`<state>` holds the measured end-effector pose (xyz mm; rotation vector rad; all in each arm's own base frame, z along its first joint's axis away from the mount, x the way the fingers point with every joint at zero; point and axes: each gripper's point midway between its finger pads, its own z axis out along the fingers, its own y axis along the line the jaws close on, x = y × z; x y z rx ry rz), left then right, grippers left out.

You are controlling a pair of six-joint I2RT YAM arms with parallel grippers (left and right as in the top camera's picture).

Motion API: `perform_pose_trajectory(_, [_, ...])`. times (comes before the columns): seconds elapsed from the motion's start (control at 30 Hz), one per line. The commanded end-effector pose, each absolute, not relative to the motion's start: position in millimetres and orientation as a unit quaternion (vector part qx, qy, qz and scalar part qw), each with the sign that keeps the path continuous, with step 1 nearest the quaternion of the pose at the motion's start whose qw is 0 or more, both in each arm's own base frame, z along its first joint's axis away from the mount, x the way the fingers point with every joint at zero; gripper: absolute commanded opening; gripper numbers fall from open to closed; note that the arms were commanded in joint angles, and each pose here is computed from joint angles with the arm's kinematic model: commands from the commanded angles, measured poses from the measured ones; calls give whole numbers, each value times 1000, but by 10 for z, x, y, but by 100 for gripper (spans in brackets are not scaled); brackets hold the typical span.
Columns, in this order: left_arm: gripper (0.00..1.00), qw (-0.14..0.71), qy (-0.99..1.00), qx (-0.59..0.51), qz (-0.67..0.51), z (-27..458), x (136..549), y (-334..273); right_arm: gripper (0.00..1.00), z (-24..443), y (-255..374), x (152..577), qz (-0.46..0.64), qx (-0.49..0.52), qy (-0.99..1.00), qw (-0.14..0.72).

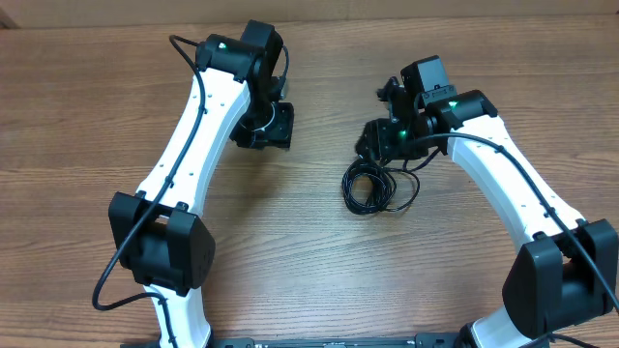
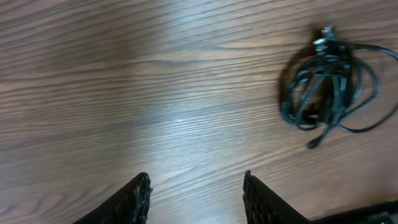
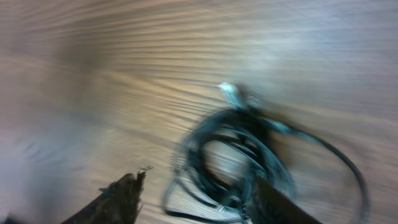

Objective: Untangle cables

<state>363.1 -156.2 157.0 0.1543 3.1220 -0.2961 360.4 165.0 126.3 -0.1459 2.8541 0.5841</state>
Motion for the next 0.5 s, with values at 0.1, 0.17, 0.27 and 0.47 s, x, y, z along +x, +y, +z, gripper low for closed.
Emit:
perform_pose_trajectory(0.1, [50,-25,983,85,-161,1491,3536,-1971,51,1129,1147,3605,94,57,989,97])
perform_pose_trajectory(0.17, [56,-33,981,95,-167,1411,3526,-2070,56,1078,1112,3522,86,61,992,76])
perform_pose_trajectory(0.27, [58,-43,980,107,-165,1258,3521,-2206,57,975,1089,3430,77,63,994,46])
perform_pose_trajectory(0.47, [63,-76,971,138,-180,921,3422,-2581,57,724,1072,3335,68,65,995,16])
